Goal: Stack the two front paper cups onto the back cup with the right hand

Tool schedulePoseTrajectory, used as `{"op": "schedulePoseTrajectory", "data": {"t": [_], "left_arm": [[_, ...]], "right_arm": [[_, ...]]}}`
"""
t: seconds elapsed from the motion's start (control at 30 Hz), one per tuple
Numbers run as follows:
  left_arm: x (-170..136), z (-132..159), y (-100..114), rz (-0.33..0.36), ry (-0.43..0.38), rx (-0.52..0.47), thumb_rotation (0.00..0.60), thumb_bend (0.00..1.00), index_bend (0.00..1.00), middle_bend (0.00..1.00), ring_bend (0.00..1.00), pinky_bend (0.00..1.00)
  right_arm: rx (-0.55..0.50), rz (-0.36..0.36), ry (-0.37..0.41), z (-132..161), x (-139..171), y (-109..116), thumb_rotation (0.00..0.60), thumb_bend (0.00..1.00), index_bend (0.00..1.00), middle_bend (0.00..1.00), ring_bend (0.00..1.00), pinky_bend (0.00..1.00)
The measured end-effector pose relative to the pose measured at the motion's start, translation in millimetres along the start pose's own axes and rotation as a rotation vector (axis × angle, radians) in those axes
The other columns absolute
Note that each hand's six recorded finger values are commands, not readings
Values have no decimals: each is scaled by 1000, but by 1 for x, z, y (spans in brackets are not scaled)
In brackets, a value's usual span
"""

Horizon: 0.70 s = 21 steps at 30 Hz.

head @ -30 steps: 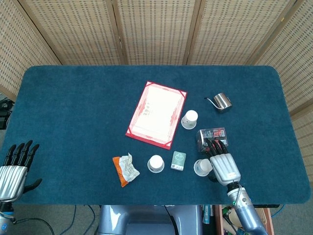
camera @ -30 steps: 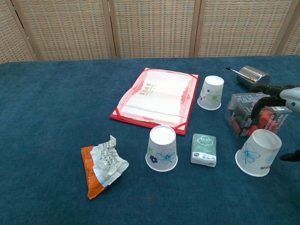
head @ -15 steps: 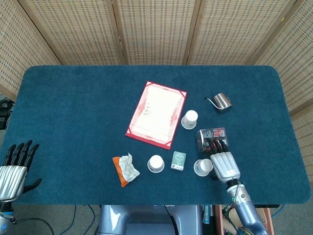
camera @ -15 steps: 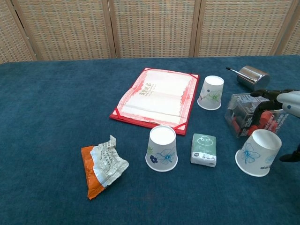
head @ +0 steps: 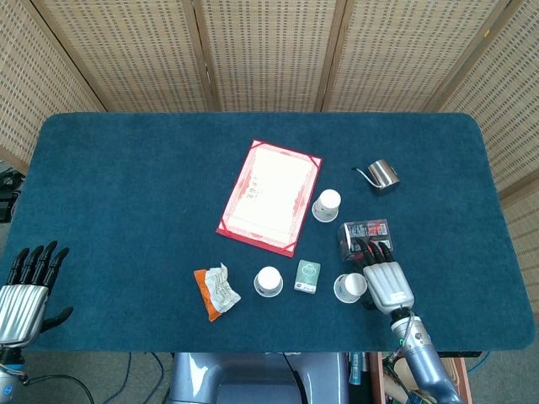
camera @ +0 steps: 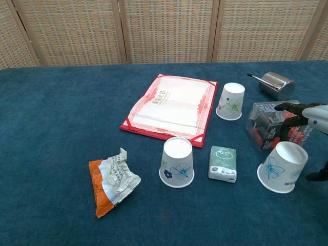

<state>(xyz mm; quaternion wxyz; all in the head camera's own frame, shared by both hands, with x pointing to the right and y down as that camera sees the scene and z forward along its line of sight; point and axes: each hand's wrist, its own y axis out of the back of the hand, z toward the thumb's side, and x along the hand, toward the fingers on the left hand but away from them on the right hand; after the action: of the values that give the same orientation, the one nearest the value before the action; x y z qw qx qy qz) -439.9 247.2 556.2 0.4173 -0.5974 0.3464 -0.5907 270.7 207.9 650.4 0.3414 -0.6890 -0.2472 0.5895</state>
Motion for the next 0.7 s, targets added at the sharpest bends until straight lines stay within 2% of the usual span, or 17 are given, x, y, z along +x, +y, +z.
{"op": "schedulePoseTrajectory", "data": {"t": [0.23, 0.37, 0.53, 0.7], "left_arm": [[0, 0, 0, 2, -2, -5, 600, 153, 0, 0, 0, 0], [0, 0, 0, -1, -1, -5, 600, 153, 0, 0, 0, 0], [0, 0, 0, -2, -1, -4, 600, 153, 0, 0, 0, 0], [-1, 1, 0, 1, -5, -2, 600, 152, 0, 0, 0, 0]], "right_arm": [[-1, 4, 0, -1, -2, -4, 600, 115, 492, 72, 0, 0], [3, -9, 8, 2, -2, 1, 600, 115, 494, 74, 0, 0], [14, -55, 25, 7, -2, 21, 600, 115, 494, 75, 0, 0], [38, -124, 48, 17, -2, 55, 600, 115, 495, 76, 0, 0]]}}
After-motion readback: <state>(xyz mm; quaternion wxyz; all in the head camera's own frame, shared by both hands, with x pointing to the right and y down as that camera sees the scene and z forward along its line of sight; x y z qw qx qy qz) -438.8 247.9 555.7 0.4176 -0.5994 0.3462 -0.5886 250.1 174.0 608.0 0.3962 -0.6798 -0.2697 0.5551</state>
